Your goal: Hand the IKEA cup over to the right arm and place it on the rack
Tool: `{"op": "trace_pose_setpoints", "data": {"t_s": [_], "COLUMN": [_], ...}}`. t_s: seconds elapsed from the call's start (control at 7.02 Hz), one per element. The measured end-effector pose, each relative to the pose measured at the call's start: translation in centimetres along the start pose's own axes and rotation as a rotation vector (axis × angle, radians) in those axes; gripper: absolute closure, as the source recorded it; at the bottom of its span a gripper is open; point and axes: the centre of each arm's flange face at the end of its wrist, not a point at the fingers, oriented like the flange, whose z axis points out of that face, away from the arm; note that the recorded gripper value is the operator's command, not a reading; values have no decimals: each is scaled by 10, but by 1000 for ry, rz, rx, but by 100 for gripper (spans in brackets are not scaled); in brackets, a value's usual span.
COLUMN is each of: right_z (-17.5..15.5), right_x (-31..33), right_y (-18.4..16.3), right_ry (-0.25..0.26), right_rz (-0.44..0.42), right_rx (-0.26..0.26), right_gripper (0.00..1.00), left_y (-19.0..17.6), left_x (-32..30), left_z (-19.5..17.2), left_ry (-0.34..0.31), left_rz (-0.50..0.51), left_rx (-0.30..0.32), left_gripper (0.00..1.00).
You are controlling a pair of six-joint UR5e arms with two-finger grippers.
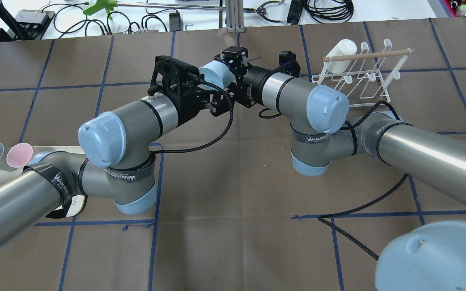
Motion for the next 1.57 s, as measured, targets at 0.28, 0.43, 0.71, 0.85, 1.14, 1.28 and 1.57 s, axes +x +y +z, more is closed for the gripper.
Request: {"op": "trace_pose_setpoints", "data": {"t_s": [0.28,0.43,0.71,0.85,1.14,1.28,1.57], "right_z": [-6,-12,-25,-33,-60,-77,-109], "right_x": [-6,-8,-12,-14,-24,-26,-30], "right_y": [-14,-30,-63,-77,-113,-134,-173], "right_ry": [-13,-21,-22,-15,30,80,160], "right_rz": [-15,-60,-256,-376,-692,-878,-1142], "right_rx": [25,56,123,163,287,375,558], "right_gripper": [69,74,77,77,77,77,76], "left_y": [8,5,-22,-43,-75,-85,-107], "left_x": [-18,-32,-64,-83,-110,-116,-122], "left_z": [-33,-51,-85,-96,-110,-116,-120], "left_ry": [-87,-126,-176,-198,-286,-318,-385], "left_rz": [-45,-89,-223,-297,-403,-431,-445], "left_rx": [-31,-70,-228,-323,-566,-674,-832], "left_gripper": [0,0,0,1,1,1,1]}}
